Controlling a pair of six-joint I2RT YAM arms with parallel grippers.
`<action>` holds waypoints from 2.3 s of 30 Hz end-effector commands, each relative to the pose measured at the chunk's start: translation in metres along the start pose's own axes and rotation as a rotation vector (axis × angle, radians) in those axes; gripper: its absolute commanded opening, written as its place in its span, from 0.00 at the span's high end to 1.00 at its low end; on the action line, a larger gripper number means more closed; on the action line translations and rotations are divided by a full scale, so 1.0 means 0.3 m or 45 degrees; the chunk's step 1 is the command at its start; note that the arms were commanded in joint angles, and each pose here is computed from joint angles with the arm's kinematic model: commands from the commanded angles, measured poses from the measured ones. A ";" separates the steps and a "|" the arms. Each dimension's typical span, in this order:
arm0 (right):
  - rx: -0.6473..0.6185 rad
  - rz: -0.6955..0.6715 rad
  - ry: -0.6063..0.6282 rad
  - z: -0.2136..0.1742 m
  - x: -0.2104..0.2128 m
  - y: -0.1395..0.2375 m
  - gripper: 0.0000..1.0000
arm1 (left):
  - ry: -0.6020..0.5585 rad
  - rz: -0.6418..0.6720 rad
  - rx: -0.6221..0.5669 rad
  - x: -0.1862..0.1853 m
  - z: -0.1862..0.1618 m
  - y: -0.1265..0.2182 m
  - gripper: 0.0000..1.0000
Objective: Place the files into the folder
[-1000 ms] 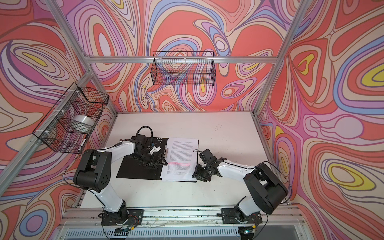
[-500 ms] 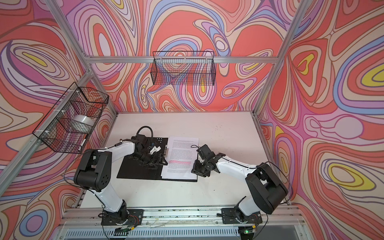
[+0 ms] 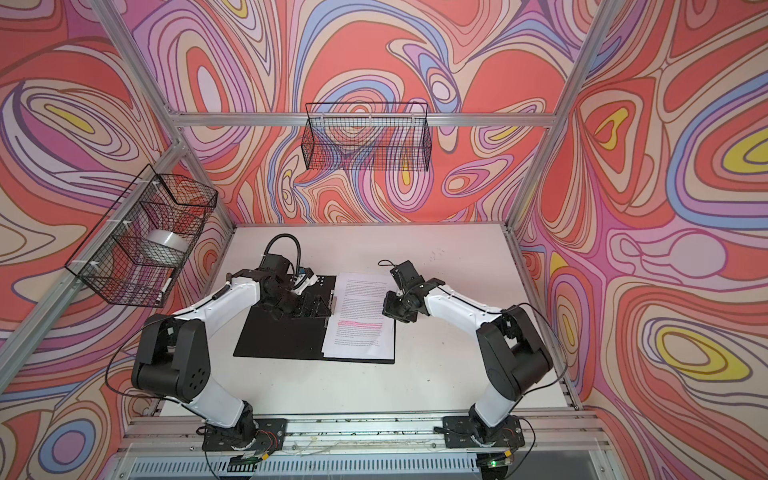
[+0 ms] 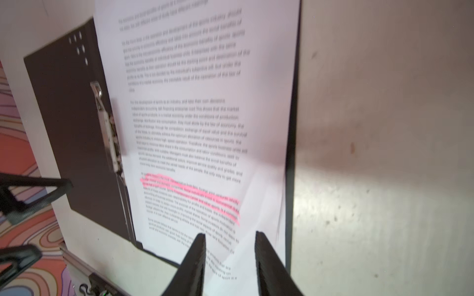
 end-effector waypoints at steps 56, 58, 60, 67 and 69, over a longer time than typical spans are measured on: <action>0.247 0.283 0.562 0.444 0.242 -0.441 0.75 | 0.546 0.019 -0.134 0.275 0.091 -0.216 0.00; 0.251 0.273 0.557 0.444 0.240 -0.445 0.72 | 0.543 0.013 -0.136 0.272 0.092 -0.215 0.00; 0.242 0.265 0.558 0.446 0.237 -0.446 0.71 | 0.542 0.014 -0.138 0.272 0.093 -0.214 0.00; 0.153 0.301 0.558 0.473 0.269 -0.420 0.69 | 0.526 0.011 -0.143 0.268 0.099 -0.206 0.00; 0.149 0.330 0.547 0.477 0.280 -0.426 0.69 | 0.526 0.002 -0.145 0.265 0.100 -0.203 0.00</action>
Point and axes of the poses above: each gripper's point midway between its finger pads, its own y axis back along the fingers, its own x axis along the line the jaws close on, z = x × y, the point moved 10 cm from there along y, back along the fingers, and after that the axes turned 6 degrees about -y, right-handed, at the moved point
